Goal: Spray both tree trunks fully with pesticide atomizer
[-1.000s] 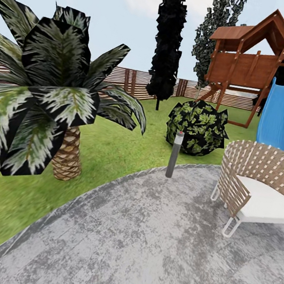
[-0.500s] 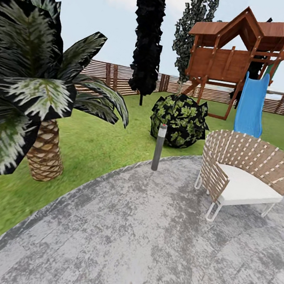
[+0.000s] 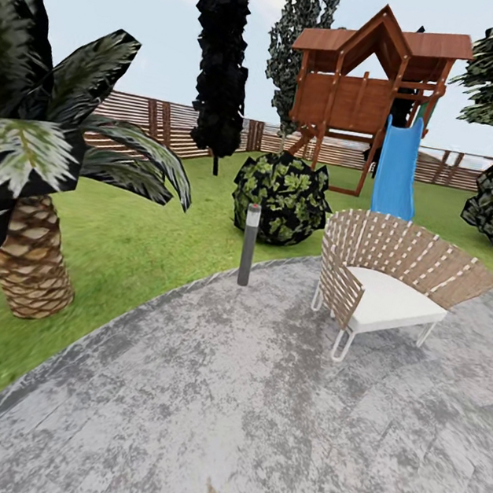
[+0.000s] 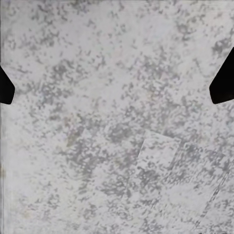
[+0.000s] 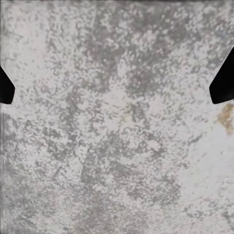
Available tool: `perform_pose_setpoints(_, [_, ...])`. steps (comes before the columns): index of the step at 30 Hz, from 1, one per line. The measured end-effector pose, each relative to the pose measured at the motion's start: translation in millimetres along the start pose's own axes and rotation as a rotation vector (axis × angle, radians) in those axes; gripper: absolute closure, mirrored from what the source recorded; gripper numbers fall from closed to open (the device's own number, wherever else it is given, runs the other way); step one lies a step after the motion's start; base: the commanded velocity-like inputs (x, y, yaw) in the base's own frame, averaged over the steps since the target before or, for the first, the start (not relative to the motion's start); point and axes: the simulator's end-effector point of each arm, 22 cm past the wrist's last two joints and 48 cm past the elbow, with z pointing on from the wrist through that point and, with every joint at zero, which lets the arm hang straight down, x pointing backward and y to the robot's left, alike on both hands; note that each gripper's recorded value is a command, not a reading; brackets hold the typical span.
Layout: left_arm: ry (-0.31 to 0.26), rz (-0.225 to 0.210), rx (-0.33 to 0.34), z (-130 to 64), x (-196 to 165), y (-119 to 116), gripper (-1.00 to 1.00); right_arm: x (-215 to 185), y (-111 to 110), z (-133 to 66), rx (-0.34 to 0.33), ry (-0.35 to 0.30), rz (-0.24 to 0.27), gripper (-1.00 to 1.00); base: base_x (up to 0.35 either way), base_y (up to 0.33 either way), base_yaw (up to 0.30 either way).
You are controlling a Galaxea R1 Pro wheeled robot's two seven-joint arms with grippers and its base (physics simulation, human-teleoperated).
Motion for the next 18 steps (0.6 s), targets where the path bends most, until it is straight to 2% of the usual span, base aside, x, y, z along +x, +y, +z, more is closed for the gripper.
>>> perform_pose_setpoints(18, [0.012, 0.000, 0.001, 24.2, 34, -2, -1.00, 37, 2, 20.5, -0.001, 0.012, -0.001, -1.00, 0.000, 0.000, -0.255])
